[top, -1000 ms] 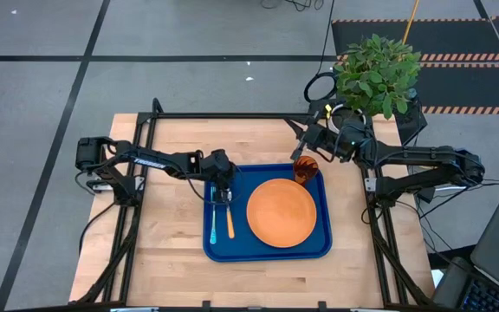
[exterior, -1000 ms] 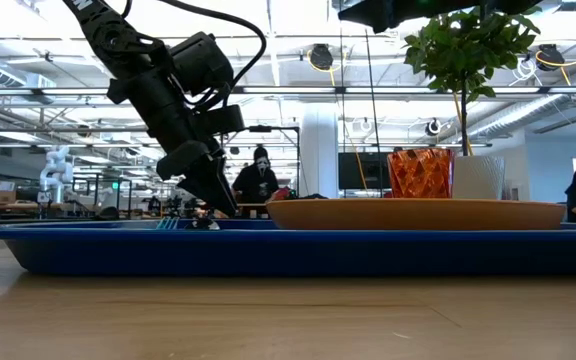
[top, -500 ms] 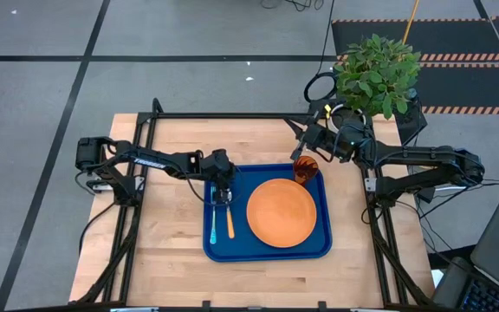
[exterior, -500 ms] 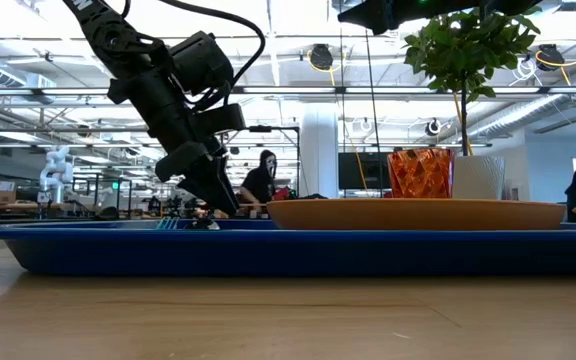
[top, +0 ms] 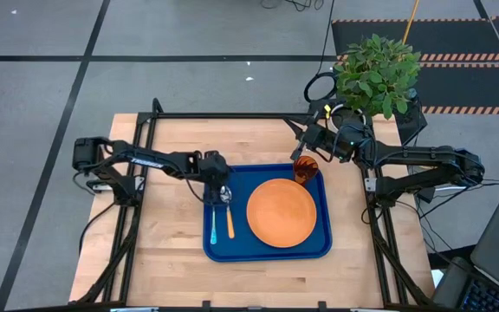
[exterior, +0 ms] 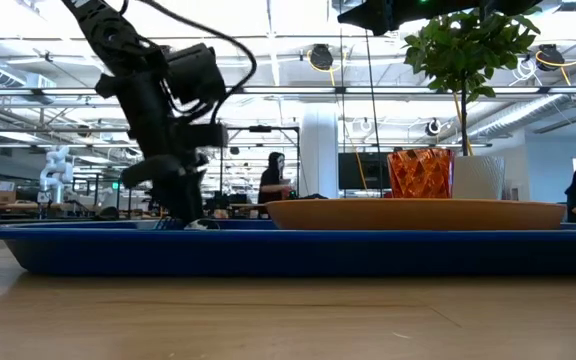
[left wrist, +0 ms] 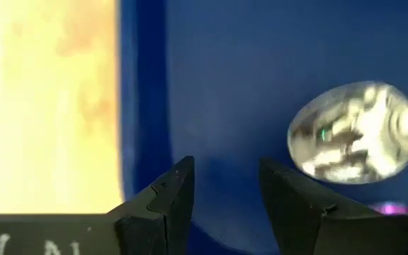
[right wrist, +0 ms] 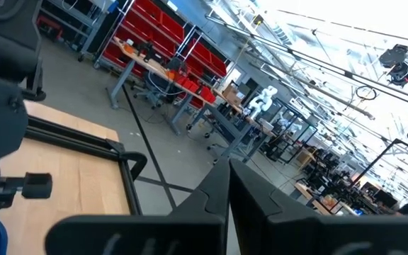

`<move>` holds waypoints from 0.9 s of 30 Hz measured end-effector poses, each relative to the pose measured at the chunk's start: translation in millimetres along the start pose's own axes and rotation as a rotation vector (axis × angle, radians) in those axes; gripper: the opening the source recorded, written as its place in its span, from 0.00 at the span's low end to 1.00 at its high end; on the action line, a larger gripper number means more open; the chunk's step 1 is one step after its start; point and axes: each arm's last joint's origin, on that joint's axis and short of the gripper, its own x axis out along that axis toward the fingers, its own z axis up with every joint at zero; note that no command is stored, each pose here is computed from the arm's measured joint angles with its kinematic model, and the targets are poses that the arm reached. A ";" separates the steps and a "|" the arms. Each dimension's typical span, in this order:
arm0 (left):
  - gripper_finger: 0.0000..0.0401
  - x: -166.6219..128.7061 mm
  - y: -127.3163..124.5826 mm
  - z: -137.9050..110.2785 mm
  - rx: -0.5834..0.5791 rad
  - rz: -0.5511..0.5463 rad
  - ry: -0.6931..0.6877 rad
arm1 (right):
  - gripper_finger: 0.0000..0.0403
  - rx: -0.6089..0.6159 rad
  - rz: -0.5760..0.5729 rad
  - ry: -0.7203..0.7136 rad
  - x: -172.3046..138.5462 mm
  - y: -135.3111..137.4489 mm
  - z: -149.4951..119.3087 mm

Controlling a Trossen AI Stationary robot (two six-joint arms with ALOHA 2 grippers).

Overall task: Pick and place plate/cup/fork/spoon on tray
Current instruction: Adjust the orange spoon on the blue tray

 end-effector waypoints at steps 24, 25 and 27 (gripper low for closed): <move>0.40 -22.0 -22.1 11.0 0.037 -0.069 -0.100 | 0.00 -0.002 0.003 0.005 0.0 0.4 -0.5; 0.40 -20.2 -22.0 10.7 0.035 -0.070 -0.095 | 0.00 -0.002 0.003 0.005 0.0 0.4 -0.5; 0.40 -19.0 -20.7 9.6 0.029 -0.062 -0.087 | 0.00 -0.002 0.003 0.005 0.0 0.4 -0.6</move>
